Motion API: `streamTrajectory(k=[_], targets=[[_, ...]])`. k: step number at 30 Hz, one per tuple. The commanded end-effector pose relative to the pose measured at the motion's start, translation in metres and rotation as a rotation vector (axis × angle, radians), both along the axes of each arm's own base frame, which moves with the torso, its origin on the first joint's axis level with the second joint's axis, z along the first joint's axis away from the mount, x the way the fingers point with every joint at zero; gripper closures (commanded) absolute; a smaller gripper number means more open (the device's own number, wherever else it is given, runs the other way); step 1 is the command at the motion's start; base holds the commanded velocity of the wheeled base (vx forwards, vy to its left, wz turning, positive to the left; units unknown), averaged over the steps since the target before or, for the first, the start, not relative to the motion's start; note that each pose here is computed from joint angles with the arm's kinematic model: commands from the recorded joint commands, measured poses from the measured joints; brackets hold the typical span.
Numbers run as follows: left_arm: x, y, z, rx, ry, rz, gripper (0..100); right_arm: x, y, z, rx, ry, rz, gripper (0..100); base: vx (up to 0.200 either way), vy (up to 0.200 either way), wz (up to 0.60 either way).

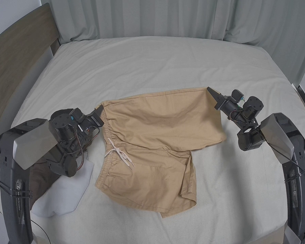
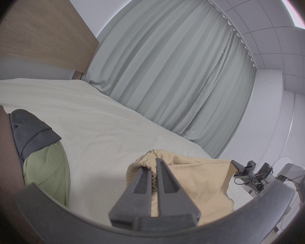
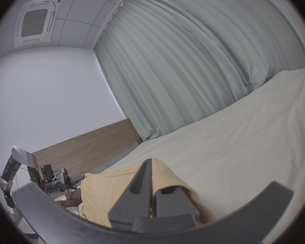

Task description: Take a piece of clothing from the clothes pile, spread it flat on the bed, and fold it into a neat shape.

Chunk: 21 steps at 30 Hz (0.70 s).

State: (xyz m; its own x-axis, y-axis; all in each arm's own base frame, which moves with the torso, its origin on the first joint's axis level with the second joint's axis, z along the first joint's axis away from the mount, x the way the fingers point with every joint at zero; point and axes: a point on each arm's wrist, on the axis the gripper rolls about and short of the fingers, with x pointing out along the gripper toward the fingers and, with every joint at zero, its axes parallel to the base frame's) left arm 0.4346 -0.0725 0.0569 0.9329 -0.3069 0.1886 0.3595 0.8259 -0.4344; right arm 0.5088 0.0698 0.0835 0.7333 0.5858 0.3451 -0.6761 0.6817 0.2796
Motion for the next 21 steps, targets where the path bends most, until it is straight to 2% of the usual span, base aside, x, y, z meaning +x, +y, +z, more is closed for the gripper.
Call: streamTrajectory(k=[1,11,12,13,14,21], targets=[[0.0009,-0.0005,-0.0031,0.000,0.002,-0.001,100,0.0011,0.0005,-0.0038,-0.001,0.004,0.002,100,0.000,0.000,0.00],[0.0009,-0.0006,-0.0031,-0.001,0.002,-0.005,100,0.0039,0.0000,-0.0006,-0.001,-0.004,0.000,100,0.000,0.000,0.00],[0.0009,-0.0006,-0.0031,-0.001,0.002,-0.006,100,0.0039,0.0008,-0.0004,-0.001,-0.004,0.002,0,0.000,0.000,0.00],[0.0009,-0.0006,-0.0031,0.000,0.002,-0.008,100,0.0039,0.0008,0.0008,-0.001,-0.007,0.002,0,0.000,0.000,0.00],[0.0010,-0.0014,-0.0034,0.000,0.002,-0.011,0,0.0049,0.0001,0.0018,0.000,-0.009,-0.001,0,0.000,0.000,0.00],[-0.0004,-0.0100,-0.0024,-0.042,0.014,-0.037,0,-0.0018,0.0016,-0.0072,-0.006,0.021,-0.003,0,0.000,0.000,0.00]])
